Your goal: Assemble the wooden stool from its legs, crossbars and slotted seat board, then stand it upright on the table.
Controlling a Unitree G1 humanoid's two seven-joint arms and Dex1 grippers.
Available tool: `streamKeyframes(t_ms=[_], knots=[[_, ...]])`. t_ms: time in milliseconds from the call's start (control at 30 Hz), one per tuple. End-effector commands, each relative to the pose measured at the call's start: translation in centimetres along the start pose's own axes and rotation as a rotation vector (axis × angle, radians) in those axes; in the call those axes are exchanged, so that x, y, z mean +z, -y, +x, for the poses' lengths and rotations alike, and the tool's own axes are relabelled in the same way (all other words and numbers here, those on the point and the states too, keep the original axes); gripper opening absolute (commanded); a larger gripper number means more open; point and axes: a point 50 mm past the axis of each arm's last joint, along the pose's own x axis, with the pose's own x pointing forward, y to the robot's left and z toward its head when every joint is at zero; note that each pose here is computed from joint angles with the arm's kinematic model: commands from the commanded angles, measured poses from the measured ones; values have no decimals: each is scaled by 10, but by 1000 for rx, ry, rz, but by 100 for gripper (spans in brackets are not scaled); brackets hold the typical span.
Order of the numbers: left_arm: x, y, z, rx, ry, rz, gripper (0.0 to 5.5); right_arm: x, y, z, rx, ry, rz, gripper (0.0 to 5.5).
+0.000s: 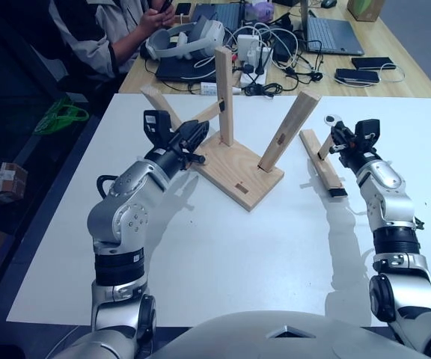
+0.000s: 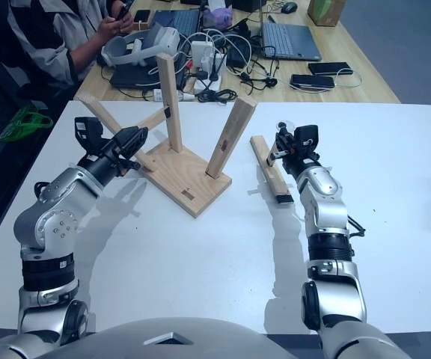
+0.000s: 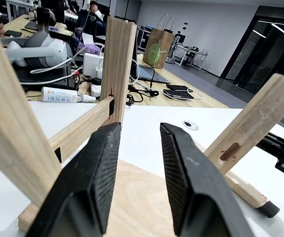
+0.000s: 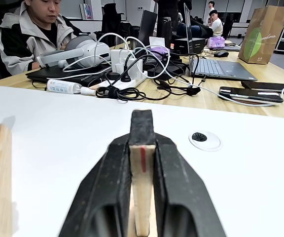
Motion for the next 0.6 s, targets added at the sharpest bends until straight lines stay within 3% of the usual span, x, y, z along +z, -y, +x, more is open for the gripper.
streamKeyframes(t_ms=[33,600], knots=[[7,-2,1,-6,-2,26,143,-82,-14,-25,17,-297,63,40],[9,-1,2,-22,5,21,143,21,11,-2,-25,116,107,40]])
